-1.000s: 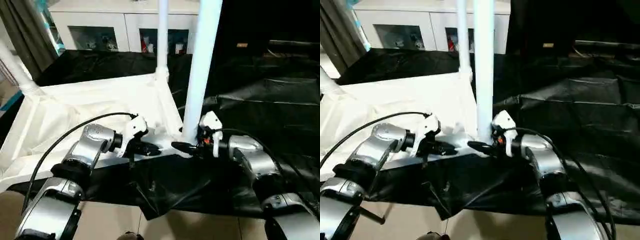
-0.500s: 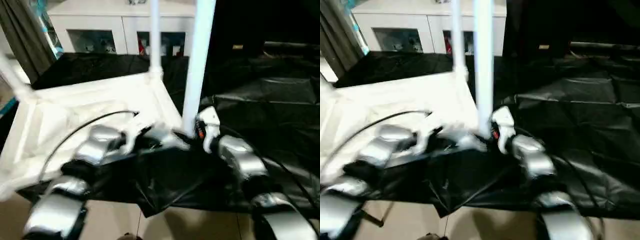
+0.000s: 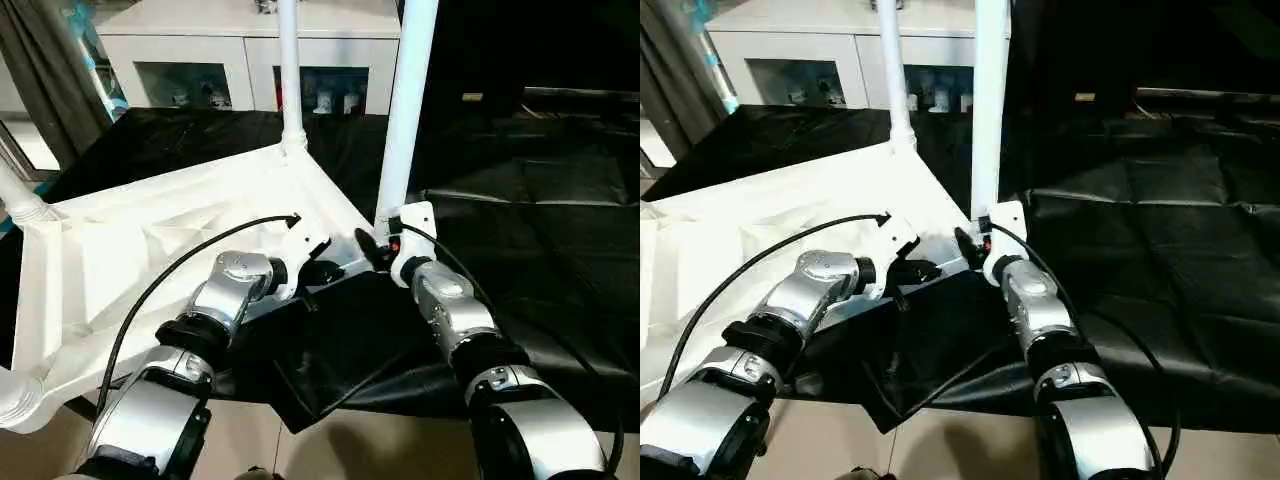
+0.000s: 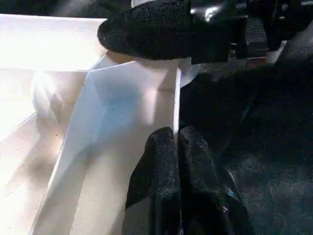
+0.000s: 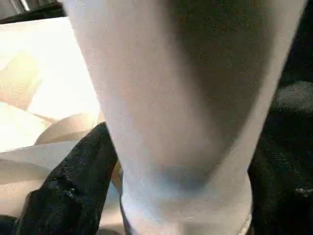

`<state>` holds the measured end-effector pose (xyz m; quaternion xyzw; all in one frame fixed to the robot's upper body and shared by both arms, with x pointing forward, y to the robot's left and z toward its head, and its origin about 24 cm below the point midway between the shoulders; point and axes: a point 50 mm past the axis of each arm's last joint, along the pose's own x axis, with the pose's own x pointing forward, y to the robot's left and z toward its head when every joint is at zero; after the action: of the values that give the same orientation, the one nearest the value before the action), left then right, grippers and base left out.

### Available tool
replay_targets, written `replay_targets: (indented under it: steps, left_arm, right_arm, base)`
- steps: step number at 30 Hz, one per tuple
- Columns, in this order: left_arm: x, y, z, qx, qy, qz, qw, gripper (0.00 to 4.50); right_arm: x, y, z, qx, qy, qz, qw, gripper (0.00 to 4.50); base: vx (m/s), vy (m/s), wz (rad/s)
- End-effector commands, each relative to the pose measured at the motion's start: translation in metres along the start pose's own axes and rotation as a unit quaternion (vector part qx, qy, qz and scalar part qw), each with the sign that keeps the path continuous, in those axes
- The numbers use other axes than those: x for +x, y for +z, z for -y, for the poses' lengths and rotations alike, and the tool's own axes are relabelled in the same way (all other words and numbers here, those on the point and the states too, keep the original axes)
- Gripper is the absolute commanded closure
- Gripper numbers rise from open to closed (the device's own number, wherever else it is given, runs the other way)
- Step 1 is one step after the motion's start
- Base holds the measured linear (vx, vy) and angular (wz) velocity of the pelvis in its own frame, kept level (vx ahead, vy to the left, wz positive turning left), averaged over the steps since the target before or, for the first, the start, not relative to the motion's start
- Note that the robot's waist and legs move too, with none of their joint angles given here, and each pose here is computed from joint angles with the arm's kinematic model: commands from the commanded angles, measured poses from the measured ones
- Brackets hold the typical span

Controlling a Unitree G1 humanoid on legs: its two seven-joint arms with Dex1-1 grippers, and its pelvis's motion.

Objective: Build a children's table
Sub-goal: Rotate leg to tighten

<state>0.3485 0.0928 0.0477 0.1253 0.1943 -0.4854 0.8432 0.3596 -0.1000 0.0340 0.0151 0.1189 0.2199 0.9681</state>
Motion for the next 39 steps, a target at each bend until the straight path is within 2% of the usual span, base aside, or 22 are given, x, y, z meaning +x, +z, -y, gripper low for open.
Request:
replay_targets:
  steps: [1,6,8,13,14,18,19,24,27,29,30,34,35,39]
  left_arm:
    - [0.006,0.014,0.011,0.016,-0.038,0.040,0.998,4.50]
    - [-0.009,0.002,0.009,0.042,-0.083,0.017,0.996,4.50]
    - [-0.018,-0.002,0.006,0.050,-0.108,0.004,0.993,4.50]
    - [-0.027,-0.006,0.003,0.056,-0.133,-0.012,0.989,4.50]
    - [-0.031,-0.007,0.001,0.060,-0.143,-0.020,0.988,4.50]
    - [-0.037,-0.008,-0.002,0.062,-0.151,-0.027,0.986,4.50]
    - [-0.037,-0.008,-0.003,0.062,-0.151,-0.027,0.986,4.50]
    - [-0.039,-0.008,-0.004,0.061,-0.155,-0.028,0.986,4.50]
    - [-0.038,-0.008,-0.004,0.060,-0.152,-0.026,0.986,4.50]
    - [-0.036,-0.007,-0.004,0.060,-0.146,-0.024,0.987,4.50]
    - [-0.032,-0.006,-0.005,0.058,-0.124,-0.022,0.990,4.50]
    - [-0.028,-0.005,-0.007,0.051,-0.100,-0.024,0.993,4.50]
    - [-0.016,0.002,-0.009,0.036,-0.045,-0.014,0.998,4.50]
    - [-0.003,0.008,-0.008,0.024,-0.001,-0.005,1.000,4.50]
  right_arm:
    - [0.007,-0.007,-0.044,-0.021,0.145,-0.024,0.989,0.81]
    - [-0.004,-0.002,-0.029,-0.048,0.213,-0.015,0.976,0.81]
    - [-0.015,0.002,-0.019,-0.059,0.265,-0.013,0.962,0.81]
    - [-0.027,0.004,-0.008,-0.076,0.306,-0.019,0.949,0.81]
    - [-0.033,0.006,0.000,-0.081,0.321,-0.023,0.943,1.04]
    - [-0.042,0.008,0.009,-0.090,0.336,-0.035,0.937,1.28]
    - [-0.042,0.008,0.010,-0.091,0.336,-0.036,0.937,1.54]
    - [-0.045,0.008,0.011,-0.094,0.347,-0.044,0.932,1.78]
    - [-0.045,0.008,0.009,-0.092,0.350,-0.045,0.931,1.78]
    - [-0.044,0.006,0.008,-0.089,0.342,-0.044,0.934,1.80]
    - [-0.039,0.003,0.007,-0.083,0.308,-0.043,0.947,1.80]
    - [-0.034,0.000,0.007,-0.088,0.267,-0.044,0.959,1.81]
    - [-0.021,-0.009,0.006,-0.065,0.166,-0.058,0.982,1.81]
    - [-0.010,-0.017,-0.001,-0.021,0.075,-0.070,0.995,1.81]
  base:
    - [0.000,0.000,0.00]
    - [0.000,0.000,0.00]
    - [0.000,0.000,0.00]
    - [0.000,0.000,0.00]
    - [0.000,0.000,0.00]
    - [0.000,0.000,0.00]
    - [0.000,0.000,0.00]
    - [0.000,0.000,0.00]
    - [0.000,0.000,0.00]
    - [0.000,0.000,0.00]
    - [0.000,0.000,0.00]
    - [0.000,0.000,0.00]
    - [0.000,0.000,0.00]
    - [0.000,0.000,0.00]
